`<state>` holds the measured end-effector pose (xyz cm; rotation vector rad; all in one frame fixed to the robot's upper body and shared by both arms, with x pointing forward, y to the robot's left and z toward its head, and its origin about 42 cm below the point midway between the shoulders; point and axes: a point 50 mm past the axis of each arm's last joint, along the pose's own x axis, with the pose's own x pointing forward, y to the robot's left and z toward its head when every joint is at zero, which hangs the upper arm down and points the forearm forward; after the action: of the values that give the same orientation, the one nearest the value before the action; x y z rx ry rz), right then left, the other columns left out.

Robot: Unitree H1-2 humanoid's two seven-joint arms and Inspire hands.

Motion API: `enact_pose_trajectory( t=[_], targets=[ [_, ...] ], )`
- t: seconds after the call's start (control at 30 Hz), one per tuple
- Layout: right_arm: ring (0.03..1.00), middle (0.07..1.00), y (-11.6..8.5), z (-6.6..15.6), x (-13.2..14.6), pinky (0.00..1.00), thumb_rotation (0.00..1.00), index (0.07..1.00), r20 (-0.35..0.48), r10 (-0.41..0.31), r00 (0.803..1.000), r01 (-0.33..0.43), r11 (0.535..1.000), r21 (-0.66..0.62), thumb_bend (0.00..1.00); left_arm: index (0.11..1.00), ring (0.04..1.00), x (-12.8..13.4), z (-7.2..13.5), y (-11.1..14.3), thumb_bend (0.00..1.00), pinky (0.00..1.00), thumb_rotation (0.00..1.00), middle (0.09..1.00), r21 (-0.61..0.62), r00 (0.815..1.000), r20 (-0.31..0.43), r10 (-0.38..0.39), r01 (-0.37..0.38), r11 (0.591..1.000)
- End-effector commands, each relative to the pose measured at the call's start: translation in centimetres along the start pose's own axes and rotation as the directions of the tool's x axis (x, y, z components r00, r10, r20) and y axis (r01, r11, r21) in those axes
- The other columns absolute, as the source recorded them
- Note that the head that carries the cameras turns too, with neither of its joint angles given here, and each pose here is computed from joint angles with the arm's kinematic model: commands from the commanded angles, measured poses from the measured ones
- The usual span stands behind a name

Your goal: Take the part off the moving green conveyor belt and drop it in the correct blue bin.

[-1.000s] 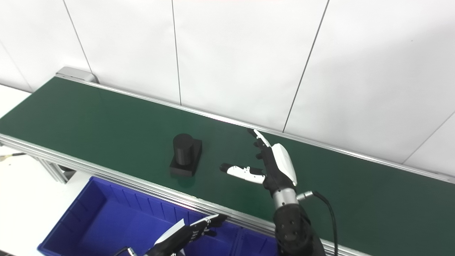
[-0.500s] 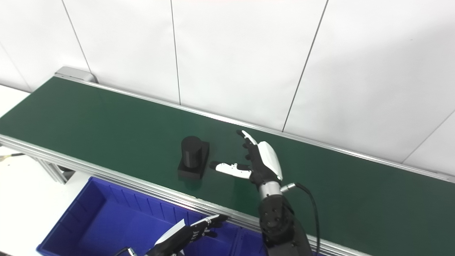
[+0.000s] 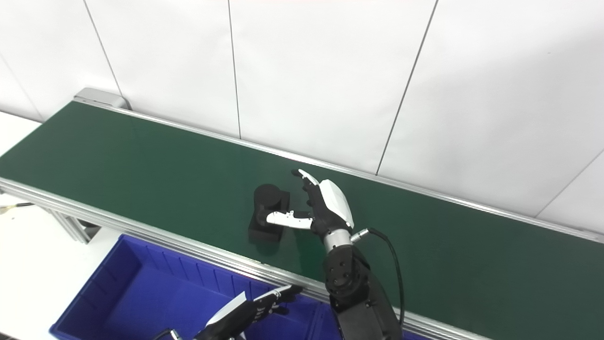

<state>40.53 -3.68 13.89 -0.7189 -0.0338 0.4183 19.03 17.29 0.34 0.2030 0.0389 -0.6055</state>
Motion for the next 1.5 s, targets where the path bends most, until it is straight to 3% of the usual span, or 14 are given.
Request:
enact_pose_trajectory(
  t=[0.0,0.4,0.63,0.7,0.77,0.87,0.9,1.0,1.07,1.1,1.17,1.47],
  targets=[
    [0.873,0.929,-1.0,3.5,1.2,0.74,0.51,0.905,0.111,-0.038,0.993,0.039,0.999,-0.013,0.89,0.919,0.928,0.4,1.0,0.2,1.0,0.85,0.31,0.951,0.006,0.997,0.071,0.009,-0.01,1.0],
    [0.86,0.908,1.4,3.1,1.9,0.75,0.42,0.88,0.117,0.019,0.993,-0.013,0.998,-0.054,0.86,0.917,0.92,0.4,1.1,0.3,0.99,0.83,0.28,0.948,0.028,0.997,0.073,0.007,-0.009,1.0],
    [0.846,0.879,2.7,2.2,1.9,0.74,0.33,0.84,0.126,0.036,0.991,-0.024,0.995,-0.097,0.78,0.922,0.914,0.4,1.1,0.3,0.98,0.82,0.27,0.951,0.023,0.997,0.074,0.005,-0.007,1.0],
    [0.832,0.87,3.0,1.9,1.8,0.73,0.26,0.824,0.123,0.035,0.992,-0.023,0.995,-0.1,0.74,0.924,0.911,0.4,1.1,0.4,0.98,0.82,0.28,0.951,0.029,0.997,0.073,0.006,-0.008,1.0],
    [0.807,0.858,3.3,1.6,1.7,0.68,0.1,0.797,0.118,0.032,0.993,-0.023,0.997,-0.077,0.67,0.927,0.91,0.4,1.2,0.4,0.98,0.8,0.29,0.951,0.042,0.997,0.074,0.004,-0.007,0.999],
    [0.707,0.795,3.6,1.0,1.5,0.59,0.01,0.7,0.101,0.004,0.995,-0.002,1.0,-0.016,0.56,0.93,0.909,0.4,1.3,0.3,0.99,0.8,0.31,0.953,0.038,0.997,0.073,0.005,-0.008,0.999],
    [0.679,0.767,3.7,0.8,1.5,0.57,0.05,0.619,0.098,-0.011,0.995,0.012,1.0,-0.014,0.53,0.93,0.911,0.4,1.3,0.3,0.99,0.8,0.31,0.954,0.035,0.997,0.073,0.006,-0.008,0.999],
    [0.662,0.731,3.8,0.3,1.3,0.57,0.11,0.515,0.096,-0.059,0.994,0.061,0.998,-0.021,0.5,0.932,0.904,0.5,1.4,0.4,0.99,0.78,0.31,0.954,0.039,0.997,0.076,0.006,-0.009,0.999],
    [0.637,0.699,3.8,0.2,1.2,0.55,0.12,0.498,0.094,-0.088,0.992,0.091,0.996,-0.023,0.5,0.932,0.901,0.5,1.4,0.4,0.99,0.78,0.31,0.954,0.036,0.997,0.078,0.007,-0.01,0.999],
    [0.594,0.603,3.9,0.2,1.2,0.51,0.05,0.49,0.095,-0.099,0.991,0.102,0.995,-0.024,0.51,0.932,0.902,0.5,1.5,0.4,0.99,0.78,0.31,0.954,0.035,0.997,0.079,0.007,-0.01,0.999],
    [0.576,0.551,3.9,-0.1,1.0,0.49,0.01,0.484,0.099,-0.139,0.985,0.14,0.99,-0.01,0.51,0.928,0.903,0.5,1.5,0.5,0.99,0.79,0.31,0.948,0.031,0.997,0.083,0.01,-0.012,0.999],
    [0.586,0.554,3.5,-0.5,0.6,0.49,0.0,0.464,0.115,-0.238,0.964,0.236,0.971,0.034,0.51,0.92,0.909,0.6,1.2,0.7,0.99,0.81,0.32,0.947,0.011,0.996,0.084,0.013,-0.014,1.0]
  ],
)
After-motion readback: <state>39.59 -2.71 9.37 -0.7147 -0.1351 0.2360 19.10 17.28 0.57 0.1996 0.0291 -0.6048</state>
